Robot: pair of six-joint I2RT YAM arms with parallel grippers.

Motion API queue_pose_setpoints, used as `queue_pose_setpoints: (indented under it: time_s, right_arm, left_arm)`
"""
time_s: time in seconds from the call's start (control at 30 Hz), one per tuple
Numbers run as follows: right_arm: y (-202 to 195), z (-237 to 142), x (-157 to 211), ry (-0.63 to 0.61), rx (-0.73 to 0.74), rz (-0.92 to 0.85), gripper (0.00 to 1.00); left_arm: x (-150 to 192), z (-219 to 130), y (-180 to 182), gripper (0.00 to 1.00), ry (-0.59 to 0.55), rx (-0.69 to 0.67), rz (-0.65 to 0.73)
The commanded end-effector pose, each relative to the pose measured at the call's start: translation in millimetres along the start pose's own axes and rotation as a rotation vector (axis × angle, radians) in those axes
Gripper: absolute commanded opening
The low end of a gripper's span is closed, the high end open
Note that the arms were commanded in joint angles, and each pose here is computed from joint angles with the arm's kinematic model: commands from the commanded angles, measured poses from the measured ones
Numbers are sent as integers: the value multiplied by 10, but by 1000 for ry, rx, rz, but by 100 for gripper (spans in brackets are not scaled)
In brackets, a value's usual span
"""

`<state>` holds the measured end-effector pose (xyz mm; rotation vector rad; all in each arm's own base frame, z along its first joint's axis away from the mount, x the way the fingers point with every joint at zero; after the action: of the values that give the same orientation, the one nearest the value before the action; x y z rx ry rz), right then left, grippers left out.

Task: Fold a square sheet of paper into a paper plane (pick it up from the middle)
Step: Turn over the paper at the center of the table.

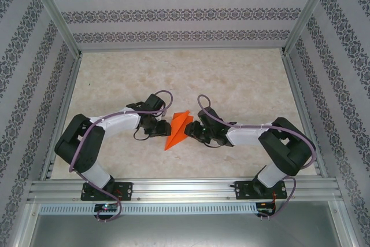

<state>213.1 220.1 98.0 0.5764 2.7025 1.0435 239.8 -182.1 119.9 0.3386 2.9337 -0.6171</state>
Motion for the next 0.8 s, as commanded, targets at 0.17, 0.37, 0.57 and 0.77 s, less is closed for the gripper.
queue_pose_setpoints:
  time_s: [0.17,0.37,0.57,0.77]
  right_arm:
    - [92,137,16,16,-34,13,41]
    - [145,146,3,8,-71,16,41]
    - [188,131,-21,-11,-99,14,40]
    - [185,100,-36,-38,-126,27,38]
  left_arm:
    - [-43,95,-40,38,3,46,16]
    - [-12,155,-45,35,27,40,20]
    - [-1,189,-89,33,38,60,24]
    - [4,204,-148,30,47,85,29]
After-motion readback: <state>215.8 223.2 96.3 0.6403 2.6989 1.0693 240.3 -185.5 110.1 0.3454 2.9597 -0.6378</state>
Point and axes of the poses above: each hand's point on the last joint's axis, 136 mm out from that joint toward the fingers, its own z axis out along the fingers, its own y axis along the line the jaws close on, x = y × z, the point moved 10 cm from there along -z, back along the fingers, and after that the axes turned 11 degrees about z, right-handed, at the moved point
